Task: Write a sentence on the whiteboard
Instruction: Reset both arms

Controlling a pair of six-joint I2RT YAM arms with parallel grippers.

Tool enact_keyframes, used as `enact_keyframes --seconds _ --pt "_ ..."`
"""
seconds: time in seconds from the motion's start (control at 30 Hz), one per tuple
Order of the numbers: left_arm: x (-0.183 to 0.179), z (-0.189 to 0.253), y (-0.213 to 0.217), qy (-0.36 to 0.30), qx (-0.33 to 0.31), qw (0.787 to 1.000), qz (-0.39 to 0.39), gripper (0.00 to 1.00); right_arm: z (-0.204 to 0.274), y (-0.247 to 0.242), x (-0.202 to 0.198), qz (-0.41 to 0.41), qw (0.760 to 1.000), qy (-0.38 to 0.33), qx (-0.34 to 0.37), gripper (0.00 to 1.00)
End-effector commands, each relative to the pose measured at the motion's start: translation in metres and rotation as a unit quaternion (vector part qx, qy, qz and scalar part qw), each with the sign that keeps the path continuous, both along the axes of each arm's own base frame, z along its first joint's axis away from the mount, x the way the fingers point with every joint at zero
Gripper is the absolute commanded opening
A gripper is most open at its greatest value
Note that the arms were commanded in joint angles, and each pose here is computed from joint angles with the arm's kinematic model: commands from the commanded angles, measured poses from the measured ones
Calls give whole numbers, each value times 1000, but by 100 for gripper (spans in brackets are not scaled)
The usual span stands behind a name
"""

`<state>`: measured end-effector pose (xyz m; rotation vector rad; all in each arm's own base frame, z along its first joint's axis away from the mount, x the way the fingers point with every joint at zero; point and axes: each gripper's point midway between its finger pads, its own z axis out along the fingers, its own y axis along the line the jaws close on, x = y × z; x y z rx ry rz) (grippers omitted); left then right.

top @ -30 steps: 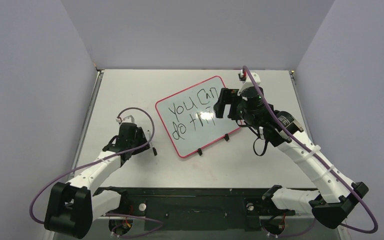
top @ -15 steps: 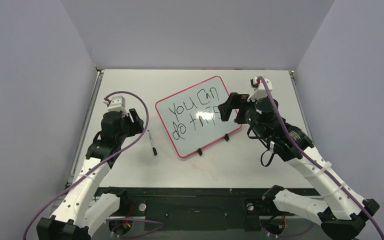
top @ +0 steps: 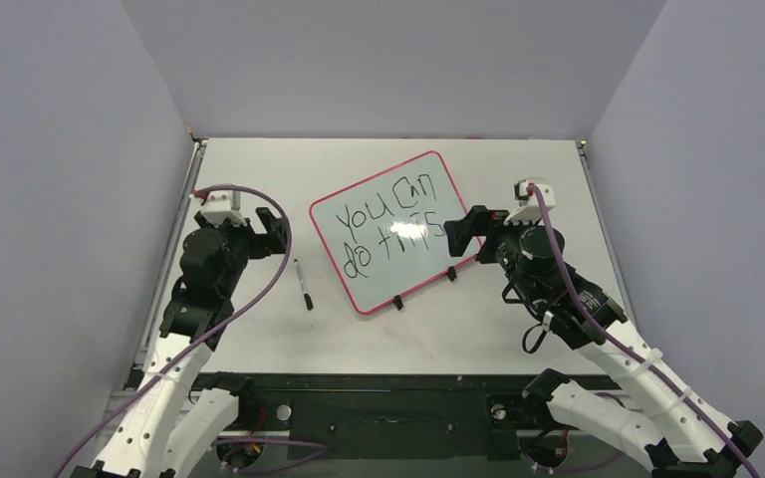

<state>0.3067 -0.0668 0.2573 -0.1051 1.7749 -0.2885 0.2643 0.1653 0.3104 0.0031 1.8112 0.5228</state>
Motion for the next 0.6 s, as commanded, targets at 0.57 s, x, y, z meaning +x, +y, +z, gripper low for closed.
enact_keyframes --seconds 0.57 --pt "-16 64 6 -174 52 983 -19 88 -17 -41 -10 -84 996 -22 31 98"
